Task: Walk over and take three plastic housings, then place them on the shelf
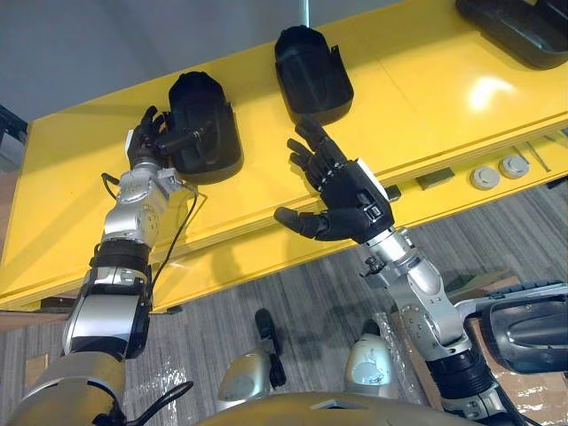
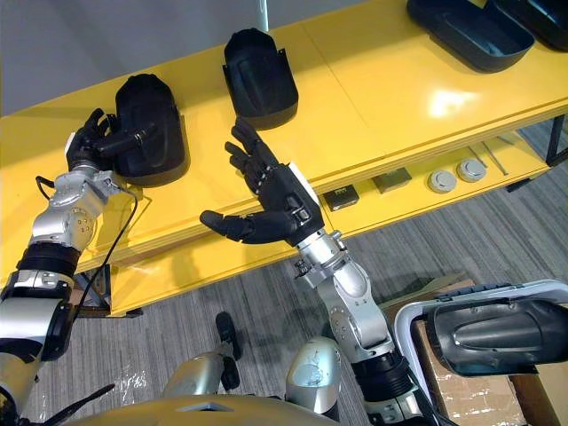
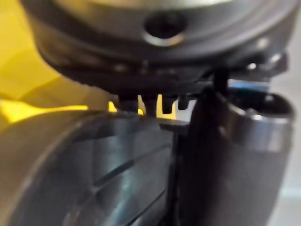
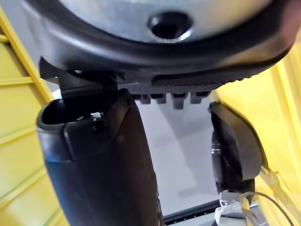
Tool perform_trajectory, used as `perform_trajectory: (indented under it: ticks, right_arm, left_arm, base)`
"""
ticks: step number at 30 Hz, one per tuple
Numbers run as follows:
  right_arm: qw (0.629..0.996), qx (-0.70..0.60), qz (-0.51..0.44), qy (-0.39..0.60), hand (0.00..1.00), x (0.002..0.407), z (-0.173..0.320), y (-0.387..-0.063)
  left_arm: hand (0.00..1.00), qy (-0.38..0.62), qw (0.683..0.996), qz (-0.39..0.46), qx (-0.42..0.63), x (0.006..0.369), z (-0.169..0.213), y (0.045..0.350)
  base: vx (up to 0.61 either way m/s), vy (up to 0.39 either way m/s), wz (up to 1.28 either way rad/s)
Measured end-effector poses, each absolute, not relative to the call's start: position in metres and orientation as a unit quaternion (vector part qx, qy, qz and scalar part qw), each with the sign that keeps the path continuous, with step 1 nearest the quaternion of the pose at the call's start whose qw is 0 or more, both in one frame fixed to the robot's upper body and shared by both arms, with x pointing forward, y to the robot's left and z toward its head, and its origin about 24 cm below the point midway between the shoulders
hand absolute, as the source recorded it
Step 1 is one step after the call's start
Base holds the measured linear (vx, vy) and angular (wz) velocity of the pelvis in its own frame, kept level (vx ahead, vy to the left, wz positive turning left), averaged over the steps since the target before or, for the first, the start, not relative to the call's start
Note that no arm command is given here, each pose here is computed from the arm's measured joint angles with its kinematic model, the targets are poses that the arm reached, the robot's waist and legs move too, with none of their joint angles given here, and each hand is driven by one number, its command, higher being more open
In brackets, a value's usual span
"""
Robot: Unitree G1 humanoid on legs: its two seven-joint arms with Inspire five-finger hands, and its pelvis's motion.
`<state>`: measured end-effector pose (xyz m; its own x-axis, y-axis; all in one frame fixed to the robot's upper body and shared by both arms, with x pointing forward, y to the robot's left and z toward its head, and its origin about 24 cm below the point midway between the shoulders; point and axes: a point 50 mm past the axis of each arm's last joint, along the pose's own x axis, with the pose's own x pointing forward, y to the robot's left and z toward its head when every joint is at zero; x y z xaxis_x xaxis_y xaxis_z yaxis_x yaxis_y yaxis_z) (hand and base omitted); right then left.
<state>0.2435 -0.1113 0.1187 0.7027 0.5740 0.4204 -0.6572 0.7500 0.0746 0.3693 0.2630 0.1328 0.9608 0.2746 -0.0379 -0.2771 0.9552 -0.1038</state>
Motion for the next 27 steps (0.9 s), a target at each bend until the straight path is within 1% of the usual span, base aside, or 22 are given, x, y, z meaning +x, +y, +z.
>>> perform_trajectory:
  ticks: [4, 7, 10, 15, 17, 18, 19, 22, 24, 25, 27]
  right_arm:
    - [0.919, 0.113, 0.336, -0.173, 1.00, 0.245, 0.110, -0.110]
    - [0.921, 0.117, 0.333, -0.164, 1.00, 0.245, 0.105, -0.109]
    - [0.920, 0.122, 0.333, -0.168, 1.00, 0.242, 0.104, -0.106]
    - [0.927, 0.135, 0.309, -0.166, 1.00, 0.242, 0.097, -0.104]
    - [0.930, 0.123, 0.301, -0.170, 1.00, 0.241, 0.097, -0.105]
    - [0.931, 0.123, 0.300, -0.170, 1.00, 0.241, 0.097, -0.105]
    - [0.931, 0.124, 0.297, -0.169, 1.00, 0.241, 0.096, -0.106]
    - [0.937, 0.127, 0.284, -0.159, 1.00, 0.237, 0.090, -0.110]
    - [0.944, 0.120, 0.267, -0.150, 1.00, 0.234, 0.084, -0.115]
    - [0.947, 0.114, 0.261, -0.147, 1.00, 0.233, 0.082, -0.118]
    - [0.953, 0.109, 0.244, -0.143, 1.00, 0.231, 0.079, -0.125]
  left_arm:
    - [1.00, 0.012, 0.989, 0.145, 0.019, 0.369, 0.133, 0.262]
    - [1.00, 0.007, 0.989, 0.145, 0.030, 0.369, 0.135, 0.261]
    - [1.00, -0.028, 0.989, 0.137, 0.049, 0.369, 0.152, 0.257]
    - [1.00, -0.086, 0.980, 0.136, 0.112, 0.365, 0.175, 0.252]
    - [1.00, -0.143, 0.972, 0.137, 0.129, 0.359, 0.198, 0.253]
    - [1.00, -0.161, 0.968, 0.139, 0.137, 0.356, 0.203, 0.254]
    - [1.00, -0.205, 0.959, 0.138, 0.137, 0.345, 0.214, 0.254]
    - [1.00, -0.254, 0.949, 0.129, 0.134, 0.322, 0.218, 0.253]
    - [1.00, -0.295, 0.940, 0.115, 0.129, 0.291, 0.212, 0.250]
    - [1.00, -0.300, 0.940, 0.110, 0.123, 0.285, 0.209, 0.247]
    - [1.00, -0.299, 0.943, 0.101, 0.104, 0.260, 0.189, 0.241]
  base:
    - [0.05, -0.003, 0.00]
    - [0.05, 0.000, 0.06]
    - [0.01, -0.015, 0.08]
    - [-0.02, -0.008, 0.07]
    - [-0.05, -0.009, -0.06]
    - [-0.06, -0.008, -0.03]
    - [-0.05, -0.008, 0.00]
    - [-0.01, -0.010, 0.05]
    - [0.03, -0.023, 0.13]
    - [0.01, -0.028, 0.18]
    - [-0.02, -0.022, 0.14]
